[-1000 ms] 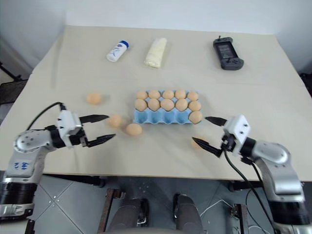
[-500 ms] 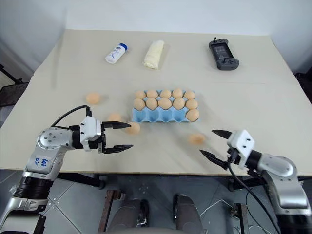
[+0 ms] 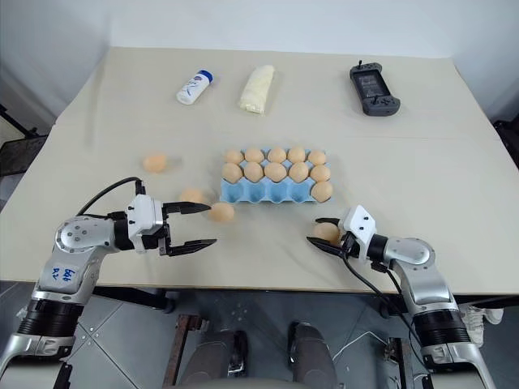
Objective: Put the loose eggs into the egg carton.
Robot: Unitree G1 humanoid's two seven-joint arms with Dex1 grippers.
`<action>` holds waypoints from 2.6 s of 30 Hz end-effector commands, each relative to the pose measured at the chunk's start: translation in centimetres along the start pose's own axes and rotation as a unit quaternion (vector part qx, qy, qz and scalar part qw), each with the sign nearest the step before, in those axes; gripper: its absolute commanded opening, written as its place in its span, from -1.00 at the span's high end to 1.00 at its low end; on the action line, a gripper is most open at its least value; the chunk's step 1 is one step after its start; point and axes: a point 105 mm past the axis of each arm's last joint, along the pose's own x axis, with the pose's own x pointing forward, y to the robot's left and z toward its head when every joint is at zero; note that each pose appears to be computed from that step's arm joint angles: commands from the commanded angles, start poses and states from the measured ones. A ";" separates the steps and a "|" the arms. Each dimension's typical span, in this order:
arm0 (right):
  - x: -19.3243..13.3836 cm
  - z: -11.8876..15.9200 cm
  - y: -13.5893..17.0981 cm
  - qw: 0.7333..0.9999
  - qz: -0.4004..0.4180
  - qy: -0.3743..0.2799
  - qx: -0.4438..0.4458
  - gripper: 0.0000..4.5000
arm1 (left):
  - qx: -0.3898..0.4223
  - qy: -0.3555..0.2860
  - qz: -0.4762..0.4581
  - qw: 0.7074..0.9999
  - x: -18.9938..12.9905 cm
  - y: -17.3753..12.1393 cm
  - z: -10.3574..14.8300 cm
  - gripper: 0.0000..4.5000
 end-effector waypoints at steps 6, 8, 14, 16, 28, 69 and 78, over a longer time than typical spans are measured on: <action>2.5 6.7 -0.7 0.995 -0.001 -0.094 -0.026 0.19 | 0.017 0.005 0.029 0.999 -1.1 0.3 0.4 -0.63; 4.0 7.9 -1.8 0.994 -0.017 -0.100 -0.036 0.19 | 0.015 0.005 0.031 0.999 -1.0 0.2 0.2 -0.63; 6.2 8.2 -4.8 0.993 -0.064 -0.082 -0.054 0.19 | 0.013 0.004 0.032 0.999 -0.6 0.1 0.2 -0.63; 6.5 7.8 -5.0 0.994 -0.058 -0.080 -0.043 -0.12 | 0.013 0.004 0.036 0.999 -0.6 0.1 0.2 -0.63; 1.2 9.9 -1.4 0.986 0.032 -0.131 -0.099 -0.98 | -0.024 0.026 0.115 0.993 -5.4 1.3 -0.9 -0.63; -1.3 6.6 0.8 0.993 0.042 -0.080 -0.080 -1.00 | -0.077 0.011 0.175 0.981 4.7 0.9 -3.4 -0.99; -1.2 6.7 0.7 0.993 0.036 -0.083 -0.082 -1.00 | -0.099 0.019 0.171 0.980 4.5 0.5 -3.7 -0.16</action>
